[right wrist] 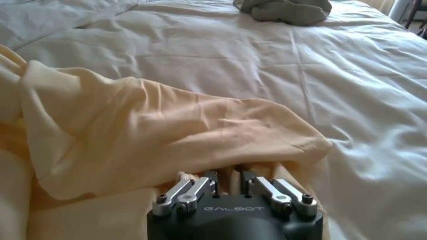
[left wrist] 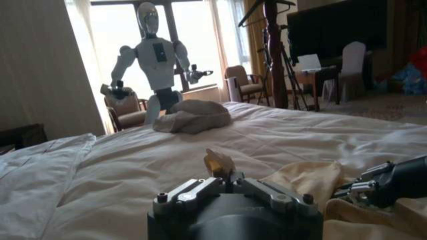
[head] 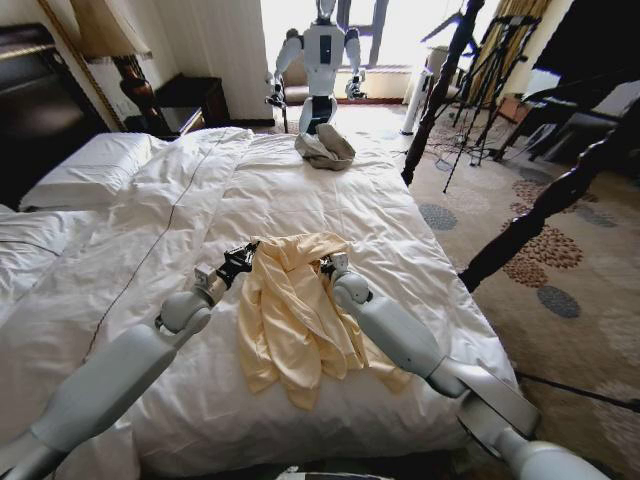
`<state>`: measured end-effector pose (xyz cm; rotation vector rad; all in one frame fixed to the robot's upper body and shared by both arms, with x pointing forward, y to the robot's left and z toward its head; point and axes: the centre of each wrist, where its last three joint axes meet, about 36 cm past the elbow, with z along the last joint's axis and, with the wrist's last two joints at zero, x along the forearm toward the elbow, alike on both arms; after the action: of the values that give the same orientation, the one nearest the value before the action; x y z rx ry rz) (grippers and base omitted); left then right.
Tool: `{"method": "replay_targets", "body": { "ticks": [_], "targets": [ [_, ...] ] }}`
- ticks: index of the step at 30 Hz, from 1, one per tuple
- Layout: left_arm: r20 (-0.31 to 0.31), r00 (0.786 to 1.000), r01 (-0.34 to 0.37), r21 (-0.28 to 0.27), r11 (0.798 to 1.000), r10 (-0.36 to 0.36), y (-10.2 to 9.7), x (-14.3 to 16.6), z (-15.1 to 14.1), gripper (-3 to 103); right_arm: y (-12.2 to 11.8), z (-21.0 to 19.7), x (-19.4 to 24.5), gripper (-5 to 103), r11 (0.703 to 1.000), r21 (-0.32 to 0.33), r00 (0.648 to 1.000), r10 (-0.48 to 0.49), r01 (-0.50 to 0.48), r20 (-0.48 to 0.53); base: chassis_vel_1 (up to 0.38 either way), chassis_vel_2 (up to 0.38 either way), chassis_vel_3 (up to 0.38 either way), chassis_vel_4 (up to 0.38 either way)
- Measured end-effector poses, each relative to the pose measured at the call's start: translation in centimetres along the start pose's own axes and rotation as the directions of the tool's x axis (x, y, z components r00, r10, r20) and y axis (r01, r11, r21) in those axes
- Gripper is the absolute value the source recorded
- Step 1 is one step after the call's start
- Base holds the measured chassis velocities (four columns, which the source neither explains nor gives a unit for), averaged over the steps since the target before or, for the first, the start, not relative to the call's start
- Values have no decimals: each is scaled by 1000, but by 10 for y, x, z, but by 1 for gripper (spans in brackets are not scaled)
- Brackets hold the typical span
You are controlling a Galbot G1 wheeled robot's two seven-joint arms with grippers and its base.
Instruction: Pick up the clothes from the bed and hang them on the clothes hanger.
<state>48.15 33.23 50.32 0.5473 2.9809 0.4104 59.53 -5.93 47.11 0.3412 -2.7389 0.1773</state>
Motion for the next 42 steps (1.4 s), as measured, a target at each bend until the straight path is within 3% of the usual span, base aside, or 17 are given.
{"method": "replay_targets", "body": {
  "ticks": [1, 9, 11, 14, 15, 17, 19, 23, 24, 26, 28, 29, 36, 38, 42],
  "targets": [
    [0, 1000, 0, 0, 1000, 0, 0, 0, 0, 0, 0, 0, 0, 18, 1000, 0, 1000, 0, 0, 0, 0, 0, 0, 0],
    [1, 1000, -2, 1, 1000, 2, 0, 2, 1, 0, 1, -5, -4, 55, 1000, -3, 1000, -1, 1, -20, 0, 0, 0, 0],
    [1, 1000, -2, 1, 1000, 2, -1, 2, 1, 0, 1, -4, -6, 55, 1000, 0, 1000, 7, -7, -22, 0, 0, 0, 0],
    [1, 1000, -6, 5, 1000, 6, -3, 3, 2, 0, -1, -1, -16, 71, 1000, 11, 999, 25, -25, -35, 0, 0, 0, 0],
    [1, 1000, -6, 5, 1000, 6, -3, 3, 2, 0, -1, -1, -16, 71, 1000, 11, 999, 25, -25, -35, 0, 0, 0, 0],
    [2, 1000, -8, 7, 1000, 8, -4, 3, 2, 0, -2, 3, -23, 85, 1000, 14, 999, 19, -18, -48, 0, 0, 0, 0],
    [3, 1000, -9, 7, 1000, 9, -4, 4, 2, 0, -2, 3, -24, 85, 1000, 14, 999, 18, -17, -49, 0, 0, 0, 0],
    [7, 1000, -7, 8, 1000, 7, -3, 5, 1, 0, -6, 5, -24, 74, 1000, 20, 999, 8, -7, -46, 0, 0, 0, 0],
    [8, 1000, -7, 9, 1000, 7, -3, 6, 1, 0, -7, 5, -23, 63, 1000, 28, 999, 8, -7, -43, 0, 0, 0, 0],
    [8, 1000, -7, 9, 1000, 6, -3, 6, 1, 0, -8, 5, -22, 63, 999, 33, 999, 9, -8, -41, 0, 0, 0, 0],
    [8, 1000, -9, 14, 1000, 9, -5, 7, 2, 0, -9, 7, -20, 52, 999, 47, 999, 13, -11, -40, 0, 0, 0, 0],
    [8, 1000, -9, 14, 1000, 9, -5, 7, 2, 0, -9, 7, -20, 52, 999, 47, 999, 13, -11, -40, 0, 0, 0, 0],
    [11, 1000, -9, 16, 1000, 9, -6, 7, 2, 0, -13, 14, -17, 19, 994, 101, 998, 46, -41, -47, 0, 0, 0, 0],
    [12, 1000, -9, 16, 1000, 9, -6, 7, 2, 0, -13, 16, -17, 19, 993, 105, 998, 51, -46, -49, 0, 0, 0, 0],
    [12, 1000, -8, 19, 1000, 8, -6, 7, 3, 0, -13, 19, -17, -1, 987, 140, 996, 81, -75, -38, 0, 0, 0, 0]
  ]
}}
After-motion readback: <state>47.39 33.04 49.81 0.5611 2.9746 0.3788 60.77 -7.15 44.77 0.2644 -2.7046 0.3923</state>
